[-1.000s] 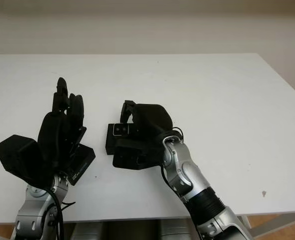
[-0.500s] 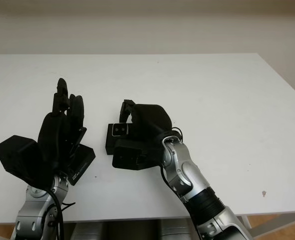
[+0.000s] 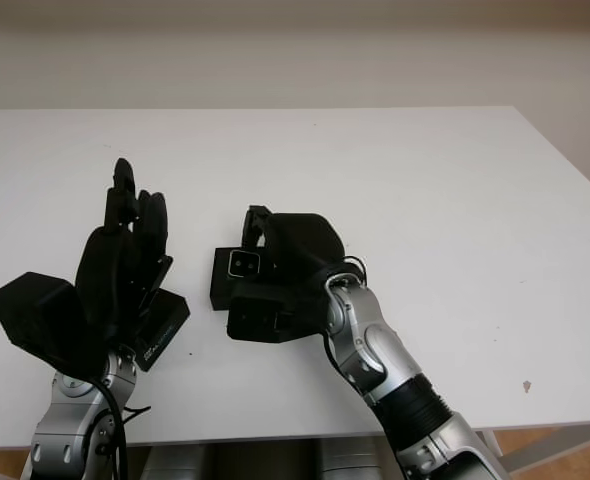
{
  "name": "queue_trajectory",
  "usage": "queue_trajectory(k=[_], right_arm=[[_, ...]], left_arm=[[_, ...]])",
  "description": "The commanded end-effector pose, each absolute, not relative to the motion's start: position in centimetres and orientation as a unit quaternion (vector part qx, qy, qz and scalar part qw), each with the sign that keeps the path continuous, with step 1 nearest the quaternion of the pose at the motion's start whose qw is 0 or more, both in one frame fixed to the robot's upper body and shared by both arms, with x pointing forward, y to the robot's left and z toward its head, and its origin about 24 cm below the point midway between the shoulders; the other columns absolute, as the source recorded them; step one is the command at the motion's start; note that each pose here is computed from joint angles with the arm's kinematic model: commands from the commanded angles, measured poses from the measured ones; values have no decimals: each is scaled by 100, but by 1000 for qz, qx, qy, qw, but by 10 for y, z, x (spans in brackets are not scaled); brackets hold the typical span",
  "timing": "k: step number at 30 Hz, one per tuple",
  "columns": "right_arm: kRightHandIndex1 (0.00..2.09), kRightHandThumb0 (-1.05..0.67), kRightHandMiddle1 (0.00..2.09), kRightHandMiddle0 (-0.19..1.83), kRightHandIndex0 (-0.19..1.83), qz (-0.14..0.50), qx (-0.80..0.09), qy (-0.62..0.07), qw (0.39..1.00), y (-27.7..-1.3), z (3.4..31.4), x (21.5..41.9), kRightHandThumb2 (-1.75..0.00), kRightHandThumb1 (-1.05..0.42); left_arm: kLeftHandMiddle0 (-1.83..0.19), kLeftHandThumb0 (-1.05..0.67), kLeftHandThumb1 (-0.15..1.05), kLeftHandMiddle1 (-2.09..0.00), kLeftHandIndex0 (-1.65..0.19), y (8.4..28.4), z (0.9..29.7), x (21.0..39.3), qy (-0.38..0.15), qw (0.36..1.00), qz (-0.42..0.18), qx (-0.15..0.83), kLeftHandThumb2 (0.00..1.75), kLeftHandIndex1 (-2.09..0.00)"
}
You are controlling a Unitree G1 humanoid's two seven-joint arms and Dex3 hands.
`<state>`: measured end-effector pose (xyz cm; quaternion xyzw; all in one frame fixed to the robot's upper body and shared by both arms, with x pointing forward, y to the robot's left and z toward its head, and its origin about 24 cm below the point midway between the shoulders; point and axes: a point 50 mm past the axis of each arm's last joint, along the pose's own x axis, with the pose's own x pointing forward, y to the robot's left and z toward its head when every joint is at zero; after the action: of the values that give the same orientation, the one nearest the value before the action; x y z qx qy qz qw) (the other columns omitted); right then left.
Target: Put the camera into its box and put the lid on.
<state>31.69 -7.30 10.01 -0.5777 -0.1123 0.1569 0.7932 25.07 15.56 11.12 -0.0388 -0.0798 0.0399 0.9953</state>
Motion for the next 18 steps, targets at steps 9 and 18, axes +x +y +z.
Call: queue_trajectory(k=[9,18], right_arm=[[2,-51,151,26,45,163,-594,-119,779,-73,102,319,-6,-104],[3,-63,32,31,16,170,-600,-129,771,-73,102,318,-5,-101]], left_arm=[[19,-80,105,0,19,155,114,250,-87,995,41,-37,49,0],[19,-81,105,0,19,155,113,249,-84,995,44,-39,48,0]])
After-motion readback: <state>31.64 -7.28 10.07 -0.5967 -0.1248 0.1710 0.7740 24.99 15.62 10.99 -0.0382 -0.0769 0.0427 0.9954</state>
